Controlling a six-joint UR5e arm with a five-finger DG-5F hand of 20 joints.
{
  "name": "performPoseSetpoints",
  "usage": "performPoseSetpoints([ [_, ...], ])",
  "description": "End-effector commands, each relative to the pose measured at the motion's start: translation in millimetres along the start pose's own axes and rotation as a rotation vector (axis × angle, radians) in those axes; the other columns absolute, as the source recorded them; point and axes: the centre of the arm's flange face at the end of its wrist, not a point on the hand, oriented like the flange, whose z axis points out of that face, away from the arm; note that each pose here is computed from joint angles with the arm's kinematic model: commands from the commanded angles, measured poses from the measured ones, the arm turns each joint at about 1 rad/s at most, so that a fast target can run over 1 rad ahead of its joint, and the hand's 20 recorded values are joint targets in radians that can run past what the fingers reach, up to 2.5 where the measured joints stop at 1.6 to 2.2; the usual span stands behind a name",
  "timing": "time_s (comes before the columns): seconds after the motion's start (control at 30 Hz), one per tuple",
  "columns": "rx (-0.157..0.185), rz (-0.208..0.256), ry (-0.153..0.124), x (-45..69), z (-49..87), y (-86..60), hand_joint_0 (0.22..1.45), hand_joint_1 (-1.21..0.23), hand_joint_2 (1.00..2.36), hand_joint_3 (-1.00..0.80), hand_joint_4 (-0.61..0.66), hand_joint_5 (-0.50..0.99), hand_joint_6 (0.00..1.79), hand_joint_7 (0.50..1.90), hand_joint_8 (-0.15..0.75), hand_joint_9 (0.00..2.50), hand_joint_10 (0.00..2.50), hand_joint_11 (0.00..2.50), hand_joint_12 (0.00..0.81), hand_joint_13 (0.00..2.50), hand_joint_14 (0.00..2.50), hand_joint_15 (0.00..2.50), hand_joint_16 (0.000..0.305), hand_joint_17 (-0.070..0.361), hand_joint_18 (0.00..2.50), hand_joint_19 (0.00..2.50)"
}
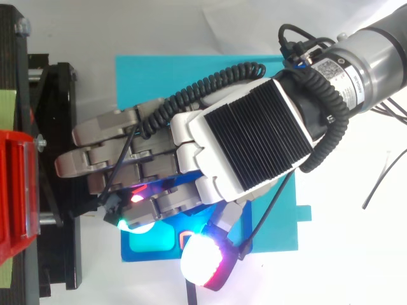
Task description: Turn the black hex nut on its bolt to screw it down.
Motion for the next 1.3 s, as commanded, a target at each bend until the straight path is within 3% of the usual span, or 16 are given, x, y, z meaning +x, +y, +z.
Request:
performPoseSetpoints([
  [0.0, -0.003, 0.001, 0.001, 0.5, -0.3, 0.2, 0.5, -0.3, 1.0, -0.5, 0.29, -0.12, 0.78, 0.97, 0.322, 0.65, 0.01, 0.26, 0.355, 0.28, 0.0, 0.06, 0.05, 0.113, 0.18, 0.19],
  [0.37, -0.009, 0.002, 0.001, 0.8, 2.9, 3.8, 0.51, -0.3, 1.0, -0.5, 0.29, -0.12, 0.8, 0.95, 0.322, 0.65, 0.01, 0.26, 0.354, 0.28, 0.0, 0.06, 0.05, 0.112, 0.19, 0.18],
  [0.57, -0.015, 0.046, 0.009, 1.1, 6.1, 8.9, 0.51, -0.31, 1.0, -0.5, 0.3, -0.12, 0.81, 0.95, 0.32, 0.66, 0.01, 0.27, 0.351, 0.28, 0.0, 0.06, 0.049, 0.111, 0.19, 0.18],
  [0.7, -0.019, 0.045, 0.007, 1.7, 8.1, 10.4, 0.52, -0.32, 1.0, -0.5, 0.3, -0.12, 0.81, 0.96, 0.319, 0.65, 0.01, 0.26, 0.349, 0.28, 0.0, 0.06, 0.049, 0.11, 0.2, 0.18],
  [1.27, -0.053, 0.046, 0.019, -0.7, 0.7, 6.2, 0.52, -0.32, 1.0, -0.5, 0.3, -0.12, 0.81, 0.97, 0.319, 0.64, 0.01, 0.26, 0.347, 0.3, 0.0, 0.07, 0.048, 0.109, 0.22, 0.2],
])
